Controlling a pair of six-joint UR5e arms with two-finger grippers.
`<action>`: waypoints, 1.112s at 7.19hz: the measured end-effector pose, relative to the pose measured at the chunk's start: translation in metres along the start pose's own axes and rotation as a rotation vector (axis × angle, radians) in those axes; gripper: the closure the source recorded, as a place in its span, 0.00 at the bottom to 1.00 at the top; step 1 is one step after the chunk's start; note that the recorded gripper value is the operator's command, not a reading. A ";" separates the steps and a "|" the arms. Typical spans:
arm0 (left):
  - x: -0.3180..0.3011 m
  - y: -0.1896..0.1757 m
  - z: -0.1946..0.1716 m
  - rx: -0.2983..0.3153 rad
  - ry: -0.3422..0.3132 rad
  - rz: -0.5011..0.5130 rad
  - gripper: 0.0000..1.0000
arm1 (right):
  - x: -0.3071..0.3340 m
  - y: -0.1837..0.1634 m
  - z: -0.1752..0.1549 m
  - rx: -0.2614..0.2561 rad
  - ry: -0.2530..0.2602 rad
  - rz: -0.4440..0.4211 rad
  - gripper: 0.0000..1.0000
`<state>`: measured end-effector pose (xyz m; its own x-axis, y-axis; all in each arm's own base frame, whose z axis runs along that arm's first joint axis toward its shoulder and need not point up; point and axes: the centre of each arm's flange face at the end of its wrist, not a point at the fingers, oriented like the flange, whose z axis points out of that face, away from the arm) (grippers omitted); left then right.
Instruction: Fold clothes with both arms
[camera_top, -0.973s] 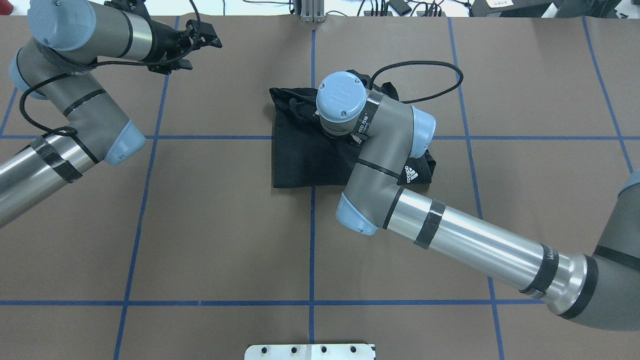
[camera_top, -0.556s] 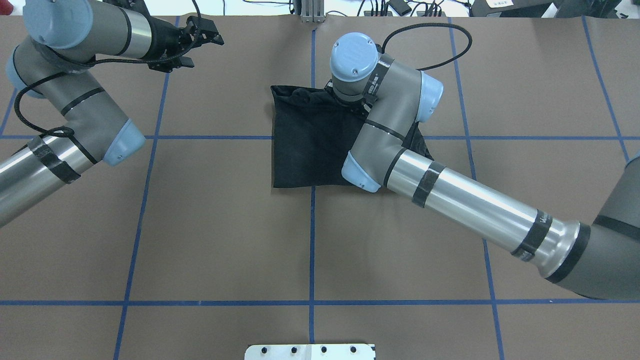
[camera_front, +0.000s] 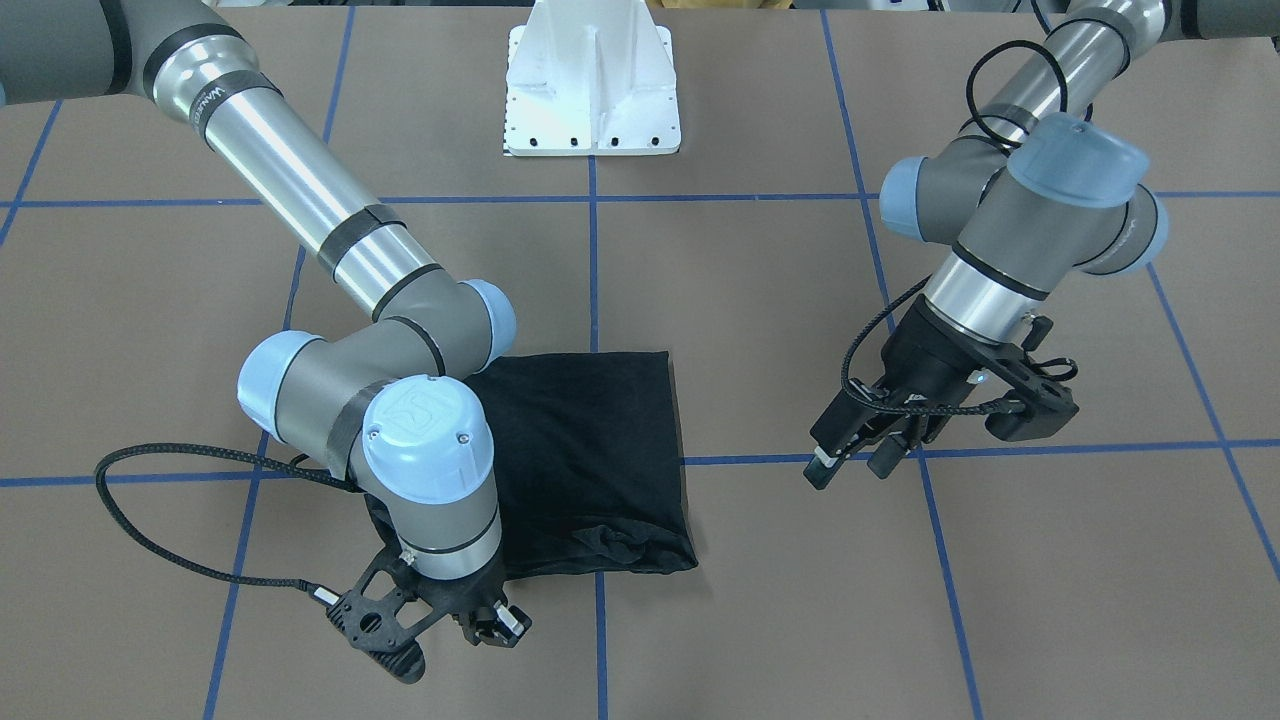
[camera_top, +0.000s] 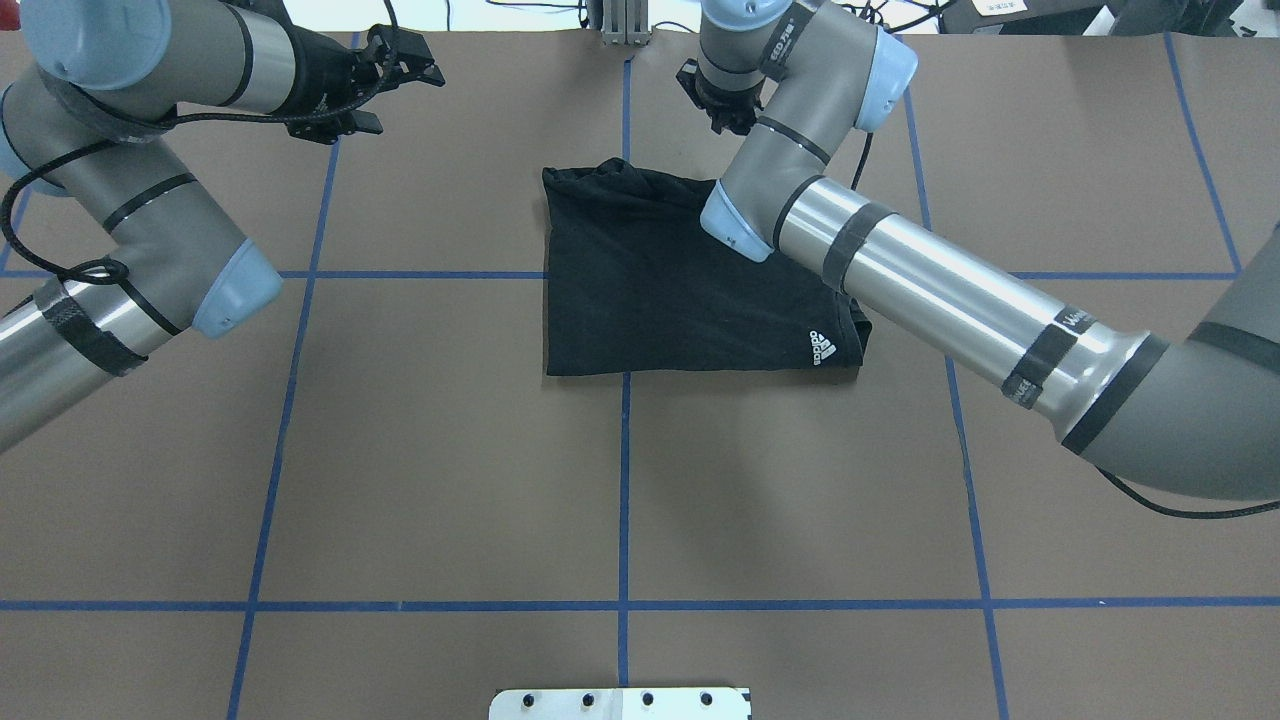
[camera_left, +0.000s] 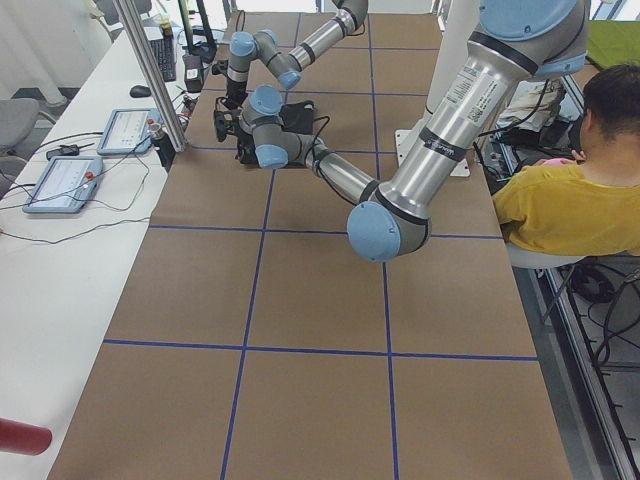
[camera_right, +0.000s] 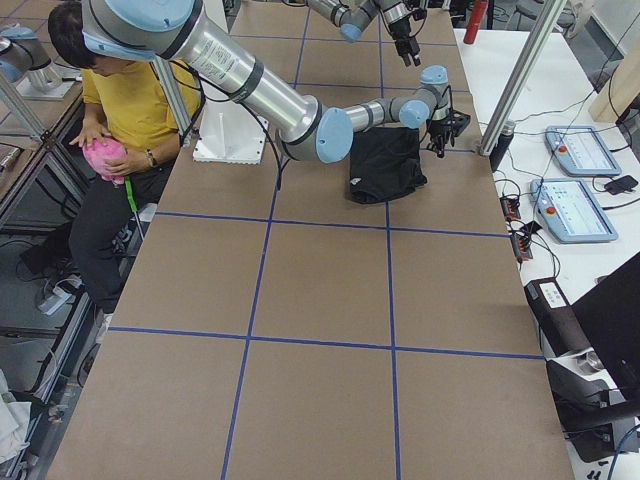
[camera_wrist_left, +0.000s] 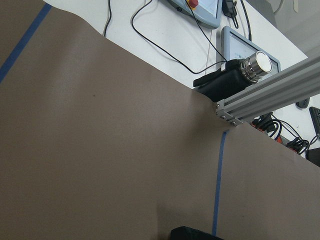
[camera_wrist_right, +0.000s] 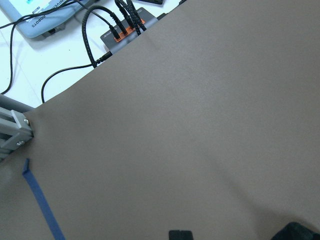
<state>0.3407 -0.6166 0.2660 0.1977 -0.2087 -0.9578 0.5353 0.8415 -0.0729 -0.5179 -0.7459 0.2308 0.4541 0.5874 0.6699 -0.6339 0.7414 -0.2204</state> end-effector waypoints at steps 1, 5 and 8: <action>0.000 0.000 0.000 0.000 -0.002 0.002 0.01 | -0.008 0.013 -0.008 -0.015 -0.014 -0.007 1.00; -0.009 -0.004 -0.002 0.002 -0.014 0.036 0.01 | -0.013 0.158 -0.025 -0.097 -0.010 -0.092 1.00; -0.017 -0.006 -0.004 0.004 -0.023 0.037 0.01 | -0.007 0.173 -0.010 -0.056 0.011 -0.101 1.00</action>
<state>0.3309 -0.6163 0.2821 0.2358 -0.1888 -0.9533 0.5302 0.8471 -0.0366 -0.6248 -0.6183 0.1808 0.5210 0.5119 0.6830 -0.5488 0.8138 -0.1912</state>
